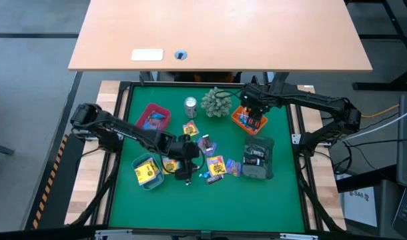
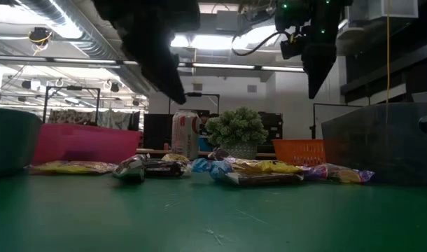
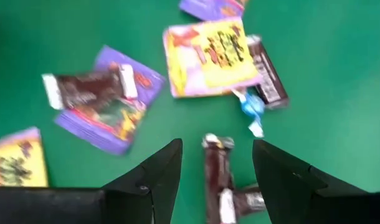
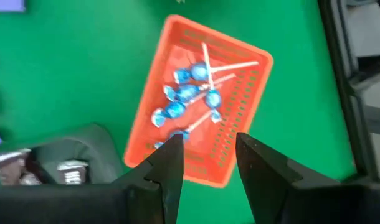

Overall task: Sort candy
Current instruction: Put the brown chocolate candy into the black bin

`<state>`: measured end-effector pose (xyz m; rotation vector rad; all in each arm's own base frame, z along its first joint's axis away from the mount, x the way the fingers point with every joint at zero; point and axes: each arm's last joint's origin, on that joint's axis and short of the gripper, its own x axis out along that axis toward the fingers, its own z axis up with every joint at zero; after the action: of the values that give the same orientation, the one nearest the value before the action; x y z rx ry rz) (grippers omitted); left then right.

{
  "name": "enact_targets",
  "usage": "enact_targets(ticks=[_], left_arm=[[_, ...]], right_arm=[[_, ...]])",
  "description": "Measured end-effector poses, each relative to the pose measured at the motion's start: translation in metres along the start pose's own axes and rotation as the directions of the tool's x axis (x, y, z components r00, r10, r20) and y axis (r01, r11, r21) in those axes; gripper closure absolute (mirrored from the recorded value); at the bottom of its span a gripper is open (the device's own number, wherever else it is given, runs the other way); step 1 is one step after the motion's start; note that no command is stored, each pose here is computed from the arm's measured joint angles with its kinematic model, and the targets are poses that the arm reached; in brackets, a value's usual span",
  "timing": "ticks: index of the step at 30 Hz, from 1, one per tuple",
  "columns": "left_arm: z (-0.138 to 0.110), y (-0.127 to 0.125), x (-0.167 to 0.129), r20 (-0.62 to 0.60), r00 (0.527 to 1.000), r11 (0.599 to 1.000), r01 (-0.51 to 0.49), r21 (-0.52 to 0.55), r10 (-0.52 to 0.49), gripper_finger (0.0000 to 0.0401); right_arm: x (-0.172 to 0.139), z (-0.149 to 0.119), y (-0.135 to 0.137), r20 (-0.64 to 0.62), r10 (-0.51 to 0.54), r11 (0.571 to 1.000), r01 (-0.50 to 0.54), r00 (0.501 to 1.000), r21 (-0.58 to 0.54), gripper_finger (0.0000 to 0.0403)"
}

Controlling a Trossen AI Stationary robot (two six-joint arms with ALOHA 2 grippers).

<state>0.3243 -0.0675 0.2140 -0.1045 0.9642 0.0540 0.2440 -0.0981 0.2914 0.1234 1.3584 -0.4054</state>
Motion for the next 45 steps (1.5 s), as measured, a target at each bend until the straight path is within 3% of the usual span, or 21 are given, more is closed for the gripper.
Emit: enact_targets(ticks=[10,27,38,45], left_arm=[[-0.016,-0.023,0.024,-0.076,0.997,1.000,-0.013,0.022,0.015,0.0217],[-0.029,-0.021,0.057,-0.146,0.982,0.993,-0.109,0.054,0.116,0.0217],[-0.037,-0.022,0.074,-0.193,0.975,0.994,-0.098,0.058,0.107,0.0218],[-0.037,-0.022,0.074,-0.192,0.976,0.994,-0.094,0.058,0.103,0.0257]], right_arm=[[0.000,0.005,0.001,0.052,0.029,1.000,-0.029,0.998,0.005,0.0257],[0.000,0.008,0.001,0.085,0.028,1.000,-0.028,0.996,0.009,0.0257],[0.000,0.008,0.000,0.088,0.028,1.000,-0.029,0.996,0.010,0.0257],[0.000,0.009,0.000,0.089,0.028,1.000,-0.029,0.996,0.010,0.0257]])
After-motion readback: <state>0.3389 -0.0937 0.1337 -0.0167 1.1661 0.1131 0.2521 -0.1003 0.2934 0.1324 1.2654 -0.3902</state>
